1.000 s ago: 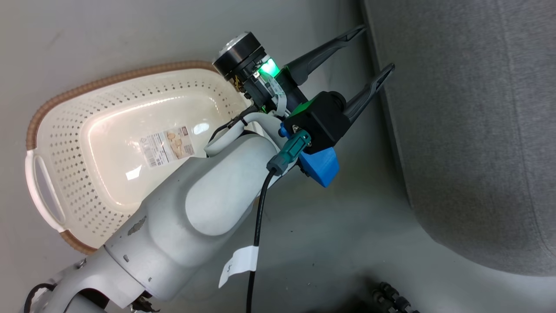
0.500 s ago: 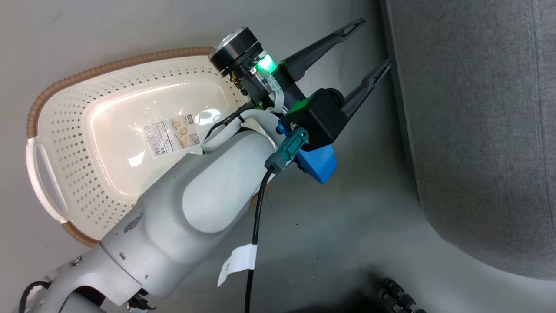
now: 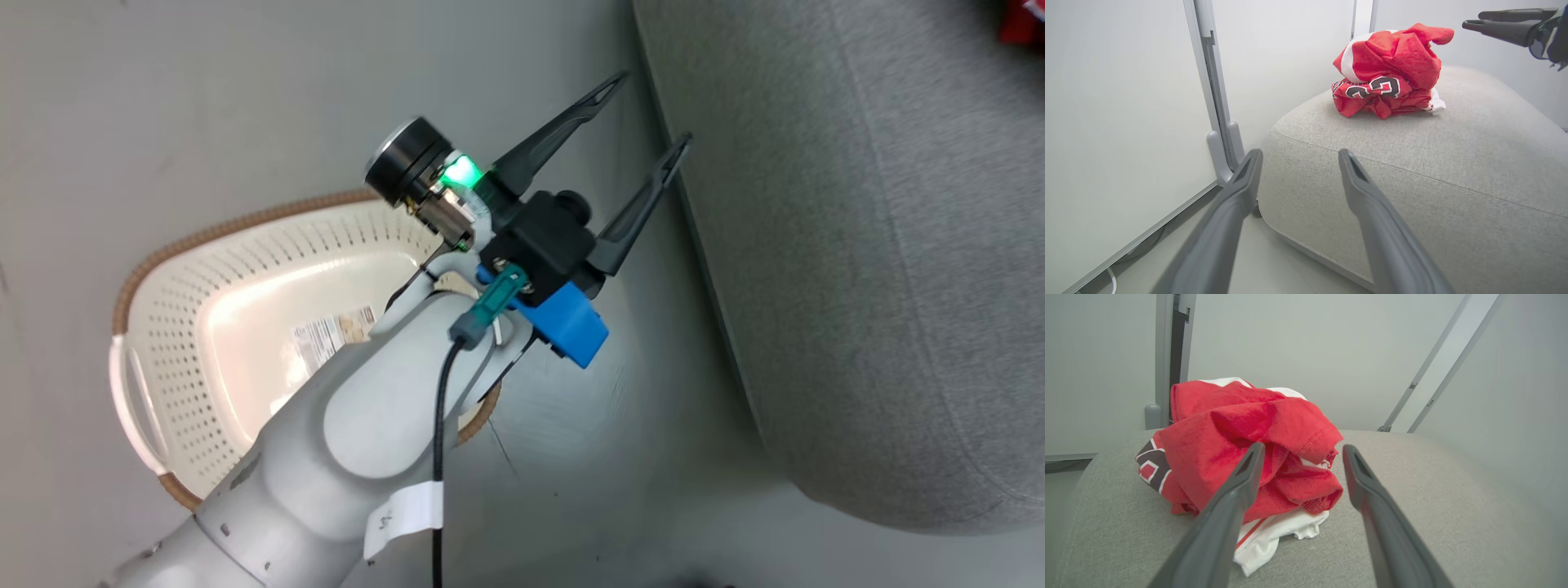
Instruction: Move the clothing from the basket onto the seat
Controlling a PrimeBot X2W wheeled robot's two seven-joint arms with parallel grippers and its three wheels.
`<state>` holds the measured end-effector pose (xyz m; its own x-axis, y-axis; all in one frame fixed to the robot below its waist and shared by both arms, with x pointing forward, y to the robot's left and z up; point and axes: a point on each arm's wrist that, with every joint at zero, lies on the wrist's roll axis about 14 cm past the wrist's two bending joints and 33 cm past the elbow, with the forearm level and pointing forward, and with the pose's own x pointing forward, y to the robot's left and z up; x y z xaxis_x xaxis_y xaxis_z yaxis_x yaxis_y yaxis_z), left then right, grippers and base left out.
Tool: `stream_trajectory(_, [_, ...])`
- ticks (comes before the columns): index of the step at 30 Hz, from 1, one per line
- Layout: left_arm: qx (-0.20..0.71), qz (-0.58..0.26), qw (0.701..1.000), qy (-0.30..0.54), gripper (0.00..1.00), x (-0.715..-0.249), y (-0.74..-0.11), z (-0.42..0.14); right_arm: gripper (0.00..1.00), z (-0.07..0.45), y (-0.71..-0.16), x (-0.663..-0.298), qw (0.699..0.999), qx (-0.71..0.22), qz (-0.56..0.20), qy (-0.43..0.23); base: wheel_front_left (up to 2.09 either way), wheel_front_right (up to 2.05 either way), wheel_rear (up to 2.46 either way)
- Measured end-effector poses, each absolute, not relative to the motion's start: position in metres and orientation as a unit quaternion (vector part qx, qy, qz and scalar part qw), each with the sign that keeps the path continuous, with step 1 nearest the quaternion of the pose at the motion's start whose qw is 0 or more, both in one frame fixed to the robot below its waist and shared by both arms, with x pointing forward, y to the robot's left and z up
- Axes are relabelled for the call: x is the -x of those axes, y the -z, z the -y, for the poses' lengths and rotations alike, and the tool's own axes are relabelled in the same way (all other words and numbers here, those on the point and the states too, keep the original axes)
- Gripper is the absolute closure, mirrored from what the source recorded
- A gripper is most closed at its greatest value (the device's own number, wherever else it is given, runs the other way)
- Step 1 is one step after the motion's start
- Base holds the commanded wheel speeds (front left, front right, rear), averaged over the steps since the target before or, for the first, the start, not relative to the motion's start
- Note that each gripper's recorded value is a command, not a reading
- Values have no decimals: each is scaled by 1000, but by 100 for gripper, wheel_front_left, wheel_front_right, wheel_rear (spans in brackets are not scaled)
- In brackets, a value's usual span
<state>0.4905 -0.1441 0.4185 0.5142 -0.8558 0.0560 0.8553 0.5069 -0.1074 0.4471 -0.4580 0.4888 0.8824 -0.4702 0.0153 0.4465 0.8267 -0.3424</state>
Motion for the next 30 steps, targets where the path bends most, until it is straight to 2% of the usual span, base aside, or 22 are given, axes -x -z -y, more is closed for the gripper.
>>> stream_trajectory(7, [72,34,906,416,0,-493,-477,107,0,407,-534,-437,969,170,27,176,0,0,0])
stream_trajectory(18, [52,71,965,247,0,-489,-525,-11,0,284,-559,-456,991,89,98,25,0,0,0])
stream_trajectory(24, [38,72,985,155,0,-467,-530,-81,0,225,-566,-455,991,50,116,-44,0,0,0])
stream_trajectory(30, [45,69,994,78,0,-436,-531,-138,0,188,-563,-444,990,20,114,-82,0,0,0])
